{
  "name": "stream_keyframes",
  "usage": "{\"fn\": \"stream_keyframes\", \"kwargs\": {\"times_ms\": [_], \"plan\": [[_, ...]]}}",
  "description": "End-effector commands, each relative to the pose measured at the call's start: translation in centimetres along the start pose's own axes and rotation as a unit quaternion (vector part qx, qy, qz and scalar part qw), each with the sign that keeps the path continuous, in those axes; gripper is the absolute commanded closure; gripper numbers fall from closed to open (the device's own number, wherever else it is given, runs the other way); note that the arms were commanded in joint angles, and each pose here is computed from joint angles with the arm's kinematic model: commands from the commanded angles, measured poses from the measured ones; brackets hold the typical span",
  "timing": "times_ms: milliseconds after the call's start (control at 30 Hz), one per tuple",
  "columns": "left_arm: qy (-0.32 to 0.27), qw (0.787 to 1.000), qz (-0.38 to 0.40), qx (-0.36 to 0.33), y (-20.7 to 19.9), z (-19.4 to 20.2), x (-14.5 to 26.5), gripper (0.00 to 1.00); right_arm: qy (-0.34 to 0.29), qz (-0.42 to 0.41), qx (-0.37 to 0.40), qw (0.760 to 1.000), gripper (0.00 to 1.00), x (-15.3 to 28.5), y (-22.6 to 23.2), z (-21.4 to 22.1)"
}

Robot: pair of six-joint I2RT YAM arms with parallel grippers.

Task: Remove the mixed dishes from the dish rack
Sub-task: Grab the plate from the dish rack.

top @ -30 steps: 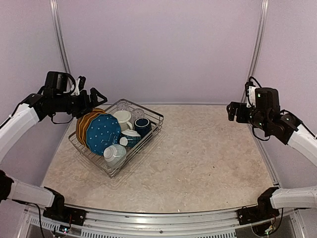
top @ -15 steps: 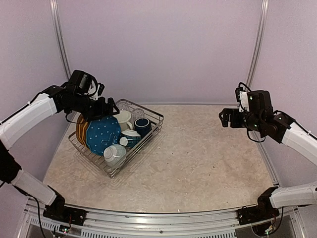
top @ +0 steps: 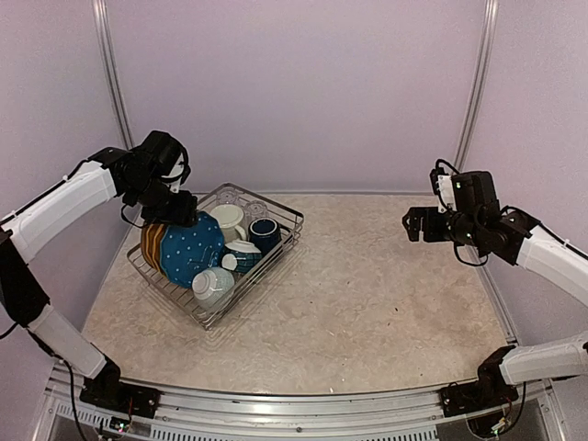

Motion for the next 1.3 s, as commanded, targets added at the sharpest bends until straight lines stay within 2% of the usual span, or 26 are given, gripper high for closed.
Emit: {"fn": "stream_keyframes", "kwargs": {"times_ms": [0,367,633,767,867,1100,1167,1267], "plan": [[0.018,0.998,-0.064,-0.011,0.9,1.3,-0.4,0.36,0.006,-0.007,0.010,1.000,0.00,-0.4,0.4,0.4],[0.017,0.996,-0.080,-0.020,1.4,1.9,-0.8,0.37,0.008,-0.017,0.005,1.000,0.00,-1.0,0.7,0.5],[0.026,0.994,-0.102,-0.041,1.5,1.8,-2.6,0.47,0.000,-0.018,0.002,1.000,0.00,-0.4,0.6,0.3],[0.032,0.991,-0.118,-0.050,1.9,1.6,-3.6,0.48,-0.004,-0.018,0.000,1.000,0.00,-0.2,0.5,0.2],[0.041,0.988,-0.138,-0.059,2.2,1.4,-4.6,0.47,-0.007,-0.017,-0.002,1.000,0.00,-0.1,0.5,0.2],[0.065,0.991,-0.106,-0.047,2.2,1.0,-5.8,0.36,-0.009,-0.020,-0.005,1.000,0.00,-0.1,0.5,0.5],[0.068,0.993,-0.089,-0.043,1.9,1.0,-5.8,0.38,-0.010,-0.020,-0.007,1.000,0.00,-0.1,0.5,0.6],[0.064,0.995,-0.070,-0.038,1.6,0.9,-5.6,0.49,-0.009,-0.021,-0.007,1.000,0.00,-0.2,0.5,0.7]]}}
Point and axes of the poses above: each gripper's point midway between its finger pads, its own x axis back along the fingers, its own y axis along the line the jaws close on, z = x × y, the point moved 9 cm from there along x, back along the fingers, and after that the axes turned 6 degrees about x, right-handed, at the moved point
